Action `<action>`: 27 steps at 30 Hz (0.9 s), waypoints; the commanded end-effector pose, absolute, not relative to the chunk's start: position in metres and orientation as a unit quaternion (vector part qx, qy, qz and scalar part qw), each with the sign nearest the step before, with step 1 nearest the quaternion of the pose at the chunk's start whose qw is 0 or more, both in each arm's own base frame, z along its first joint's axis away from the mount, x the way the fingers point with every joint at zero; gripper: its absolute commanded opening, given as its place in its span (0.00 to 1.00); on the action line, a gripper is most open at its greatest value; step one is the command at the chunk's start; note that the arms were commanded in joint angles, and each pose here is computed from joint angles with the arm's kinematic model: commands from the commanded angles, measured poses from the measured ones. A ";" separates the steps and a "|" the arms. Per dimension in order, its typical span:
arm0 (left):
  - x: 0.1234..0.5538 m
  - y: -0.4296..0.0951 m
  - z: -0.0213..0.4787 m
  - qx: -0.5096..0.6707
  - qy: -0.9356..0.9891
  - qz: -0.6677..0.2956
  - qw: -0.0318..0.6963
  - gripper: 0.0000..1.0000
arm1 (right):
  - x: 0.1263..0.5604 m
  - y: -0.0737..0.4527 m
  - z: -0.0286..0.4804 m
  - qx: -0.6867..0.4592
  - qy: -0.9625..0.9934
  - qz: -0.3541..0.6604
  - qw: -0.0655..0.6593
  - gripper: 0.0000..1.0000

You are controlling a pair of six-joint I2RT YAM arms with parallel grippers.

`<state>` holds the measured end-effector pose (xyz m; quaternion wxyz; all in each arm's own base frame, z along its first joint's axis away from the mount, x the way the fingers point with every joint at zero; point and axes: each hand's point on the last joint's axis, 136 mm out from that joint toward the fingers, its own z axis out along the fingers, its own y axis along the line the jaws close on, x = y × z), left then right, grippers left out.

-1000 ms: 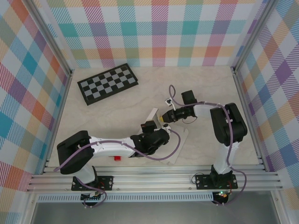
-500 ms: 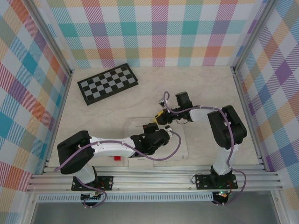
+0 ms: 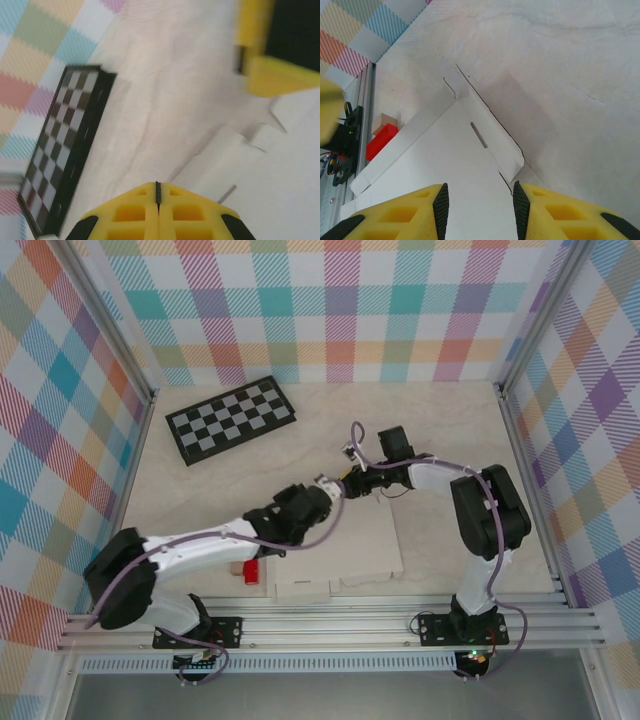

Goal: Fold the paper box

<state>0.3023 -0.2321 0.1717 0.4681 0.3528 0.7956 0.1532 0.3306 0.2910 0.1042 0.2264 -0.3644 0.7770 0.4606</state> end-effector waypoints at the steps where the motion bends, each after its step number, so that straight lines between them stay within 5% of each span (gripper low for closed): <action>1: 0.295 -0.202 0.177 0.174 0.880 0.036 0.440 0.00 | 0.324 0.279 0.115 -0.373 0.794 0.429 0.215 0.42; 3: 0.287 -0.181 0.170 0.084 0.904 0.005 0.418 0.03 | 0.324 0.273 0.114 -0.378 0.805 0.407 0.206 0.42; 9: 0.248 -0.123 0.116 -0.110 0.953 -0.074 0.272 0.38 | 0.326 0.271 0.140 -0.424 0.795 0.383 0.206 0.42; 17: 0.226 -0.101 0.052 -0.217 0.950 -0.155 0.163 0.43 | 0.333 0.278 0.164 -0.460 0.771 0.387 0.210 0.42; 27: 0.241 -0.118 0.064 -0.176 0.942 -0.207 0.196 0.41 | 0.351 0.294 0.164 -0.486 0.756 0.392 0.194 0.42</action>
